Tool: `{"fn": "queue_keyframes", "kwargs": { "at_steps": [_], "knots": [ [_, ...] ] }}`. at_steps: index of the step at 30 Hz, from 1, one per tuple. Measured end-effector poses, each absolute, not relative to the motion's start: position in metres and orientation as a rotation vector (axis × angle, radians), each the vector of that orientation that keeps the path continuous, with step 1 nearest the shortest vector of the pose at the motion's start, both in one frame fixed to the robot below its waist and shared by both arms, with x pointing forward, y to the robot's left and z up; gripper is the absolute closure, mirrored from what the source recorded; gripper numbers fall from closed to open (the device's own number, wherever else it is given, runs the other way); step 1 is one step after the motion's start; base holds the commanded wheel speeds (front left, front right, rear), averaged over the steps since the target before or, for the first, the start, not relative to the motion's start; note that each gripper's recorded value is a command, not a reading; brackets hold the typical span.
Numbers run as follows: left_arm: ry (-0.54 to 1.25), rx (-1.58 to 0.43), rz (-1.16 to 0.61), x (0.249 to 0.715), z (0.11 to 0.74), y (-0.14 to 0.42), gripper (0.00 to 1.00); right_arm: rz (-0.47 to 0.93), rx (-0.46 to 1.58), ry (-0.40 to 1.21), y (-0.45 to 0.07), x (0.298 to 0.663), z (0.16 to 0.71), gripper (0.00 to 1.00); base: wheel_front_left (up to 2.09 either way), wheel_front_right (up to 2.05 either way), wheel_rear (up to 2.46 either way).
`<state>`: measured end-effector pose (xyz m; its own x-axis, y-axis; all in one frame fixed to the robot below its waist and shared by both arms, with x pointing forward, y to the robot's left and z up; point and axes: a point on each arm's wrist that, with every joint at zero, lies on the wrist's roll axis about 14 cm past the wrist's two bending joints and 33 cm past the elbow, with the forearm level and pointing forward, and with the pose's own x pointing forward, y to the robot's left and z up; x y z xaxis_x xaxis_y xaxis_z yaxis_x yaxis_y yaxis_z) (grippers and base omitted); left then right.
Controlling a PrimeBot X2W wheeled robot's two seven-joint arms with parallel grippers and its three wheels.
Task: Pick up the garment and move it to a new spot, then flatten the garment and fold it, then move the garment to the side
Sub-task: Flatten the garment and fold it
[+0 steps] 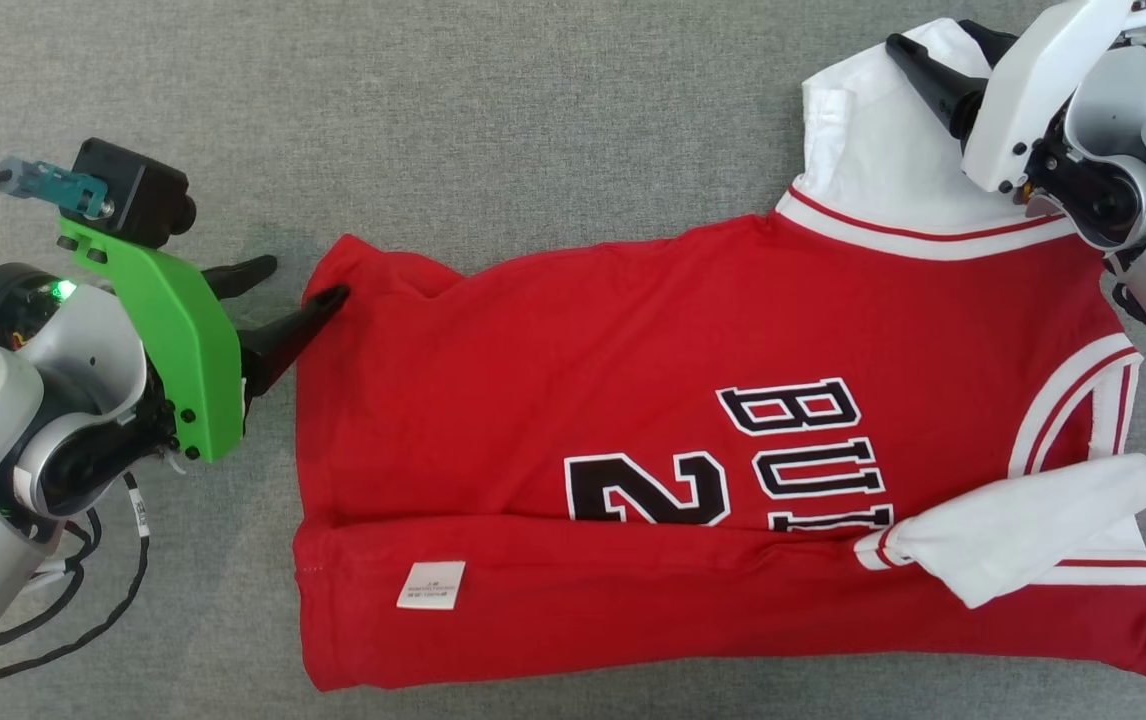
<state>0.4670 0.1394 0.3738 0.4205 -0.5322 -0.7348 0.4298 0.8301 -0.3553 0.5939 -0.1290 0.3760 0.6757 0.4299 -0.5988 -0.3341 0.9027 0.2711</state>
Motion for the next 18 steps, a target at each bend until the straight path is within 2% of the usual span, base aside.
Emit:
{"fn": "queue_keyframes", "kwargs": {
  "at_steps": [10,11,12,13,14,15,18],
  "knots": [
    [0.995,-0.113,-0.646,0.458,0.373,0.130,0.00,0.452,0.156,0.724,-0.124,0.587,0.374,0.00,0.00,0.00,0.00],
    [0.992,-0.114,-0.647,0.459,0.372,0.129,0.00,0.454,0.156,0.727,-0.124,0.587,0.373,0.09,0.00,0.00,0.00],
    [0.994,-0.116,-0.648,0.459,0.371,0.128,0.07,0.456,0.158,0.728,-0.123,0.587,0.373,0.34,0.00,0.00,0.00],
    [0.996,-0.118,-0.648,0.459,0.371,0.128,0.31,0.458,0.159,0.730,-0.123,0.586,0.373,0.69,0.00,0.00,0.00],
    [0.996,-0.119,-0.648,0.459,0.370,0.127,0.60,0.459,0.159,0.731,-0.123,0.586,0.372,1.00,0.00,0.00,0.00],
    [0.996,-0.119,-0.648,0.460,0.370,0.127,1.00,0.461,0.160,0.733,-0.122,0.585,0.372,1.00,0.00,0.00,0.00],
    [0.999,-0.121,-0.650,0.458,0.371,0.127,1.00,0.477,0.168,0.728,-0.116,0.582,0.375,1.00,0.00,0.00,0.00]
  ]
}}
